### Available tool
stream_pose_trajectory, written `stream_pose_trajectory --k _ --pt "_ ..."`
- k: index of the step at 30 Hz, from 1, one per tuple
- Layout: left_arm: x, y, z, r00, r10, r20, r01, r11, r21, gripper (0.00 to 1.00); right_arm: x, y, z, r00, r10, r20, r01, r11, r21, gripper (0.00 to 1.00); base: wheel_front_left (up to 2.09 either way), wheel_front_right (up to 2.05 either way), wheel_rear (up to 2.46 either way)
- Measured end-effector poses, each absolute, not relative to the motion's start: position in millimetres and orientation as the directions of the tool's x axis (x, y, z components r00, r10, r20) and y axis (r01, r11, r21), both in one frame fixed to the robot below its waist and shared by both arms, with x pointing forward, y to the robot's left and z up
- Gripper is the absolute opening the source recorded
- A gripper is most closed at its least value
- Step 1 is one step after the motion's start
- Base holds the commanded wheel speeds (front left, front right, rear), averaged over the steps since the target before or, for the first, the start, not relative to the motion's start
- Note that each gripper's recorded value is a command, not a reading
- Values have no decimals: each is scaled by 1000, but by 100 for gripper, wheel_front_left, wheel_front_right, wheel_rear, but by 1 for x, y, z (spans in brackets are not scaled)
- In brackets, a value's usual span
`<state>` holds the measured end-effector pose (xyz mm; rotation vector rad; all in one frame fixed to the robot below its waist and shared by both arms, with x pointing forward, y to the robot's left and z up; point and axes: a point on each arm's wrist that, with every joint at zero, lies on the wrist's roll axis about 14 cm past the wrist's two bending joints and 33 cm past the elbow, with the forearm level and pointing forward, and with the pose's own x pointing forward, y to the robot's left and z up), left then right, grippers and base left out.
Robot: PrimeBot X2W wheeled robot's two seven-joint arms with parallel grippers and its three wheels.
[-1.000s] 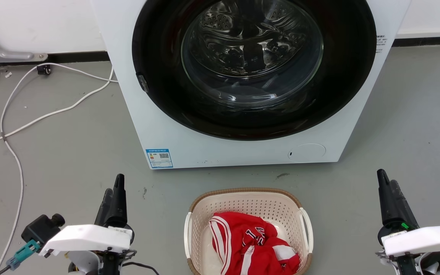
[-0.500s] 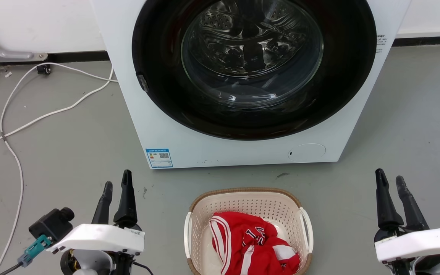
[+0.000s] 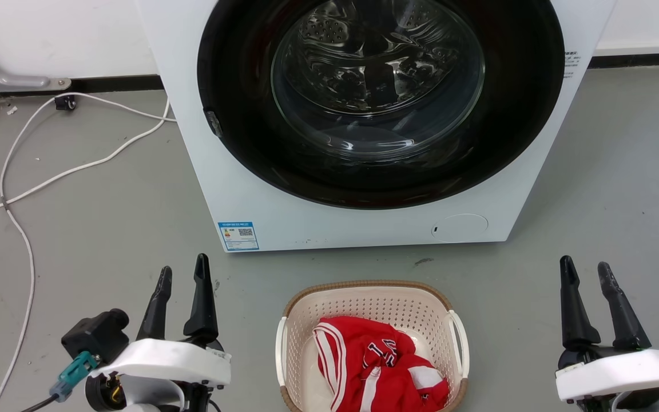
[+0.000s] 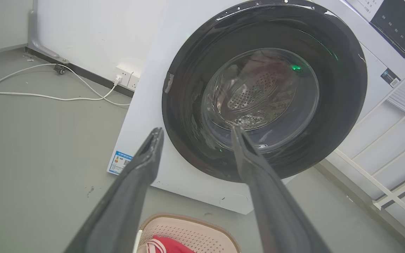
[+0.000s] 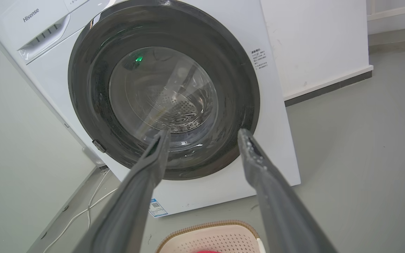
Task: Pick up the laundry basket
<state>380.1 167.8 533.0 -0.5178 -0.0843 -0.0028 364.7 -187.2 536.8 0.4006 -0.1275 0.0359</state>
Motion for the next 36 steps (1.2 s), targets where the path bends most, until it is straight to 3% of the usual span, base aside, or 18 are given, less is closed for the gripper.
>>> stream_pose_trajectory --k 36 --pt "375 156 534 991 -7 135 32 982 -187 100 356 -186 542 983 38 178 -58 993 105 100 0 0 0"
